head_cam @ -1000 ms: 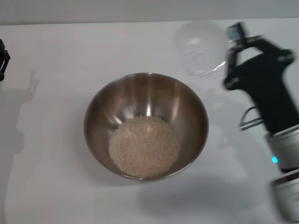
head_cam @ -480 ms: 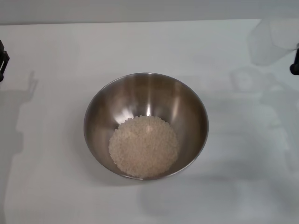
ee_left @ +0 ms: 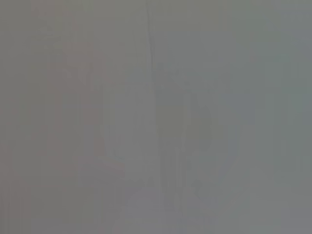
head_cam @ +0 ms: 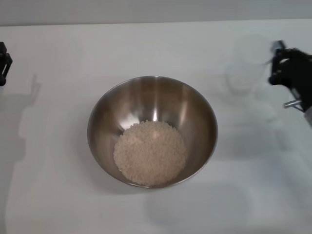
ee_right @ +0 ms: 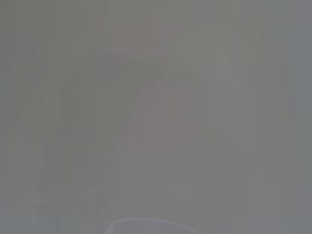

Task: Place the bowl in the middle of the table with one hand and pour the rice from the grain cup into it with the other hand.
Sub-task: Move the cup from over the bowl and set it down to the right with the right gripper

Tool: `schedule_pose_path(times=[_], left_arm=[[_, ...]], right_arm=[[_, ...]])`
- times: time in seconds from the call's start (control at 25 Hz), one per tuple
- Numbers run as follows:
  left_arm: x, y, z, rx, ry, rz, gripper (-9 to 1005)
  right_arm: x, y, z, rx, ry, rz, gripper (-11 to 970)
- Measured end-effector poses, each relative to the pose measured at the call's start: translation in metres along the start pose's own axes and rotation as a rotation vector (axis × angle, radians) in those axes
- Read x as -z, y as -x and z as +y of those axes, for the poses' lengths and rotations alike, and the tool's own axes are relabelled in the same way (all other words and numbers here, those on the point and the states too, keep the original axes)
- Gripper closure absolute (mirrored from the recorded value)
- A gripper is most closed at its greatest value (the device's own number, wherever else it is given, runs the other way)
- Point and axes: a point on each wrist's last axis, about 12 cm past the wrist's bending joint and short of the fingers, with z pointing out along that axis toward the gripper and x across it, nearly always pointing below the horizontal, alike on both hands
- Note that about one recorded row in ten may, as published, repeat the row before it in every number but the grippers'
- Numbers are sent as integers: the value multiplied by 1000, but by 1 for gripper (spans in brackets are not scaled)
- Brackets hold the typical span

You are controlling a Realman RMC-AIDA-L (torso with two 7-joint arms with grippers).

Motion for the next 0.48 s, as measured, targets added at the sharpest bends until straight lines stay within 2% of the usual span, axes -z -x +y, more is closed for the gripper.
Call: schedule_pose_path(times=[0.04,0.24,0.48], left_arm=[[0,0,-2,0,-8,-1,181],[-1,2,-4,6,-15,-8,181],[0,1,-4,6,-16,-8,181]], right_arm=[[-5,-1,7,21,54,22,943],[-12,-3,17,50,131,61,945],[-13,-5,24,60,167,87,943]])
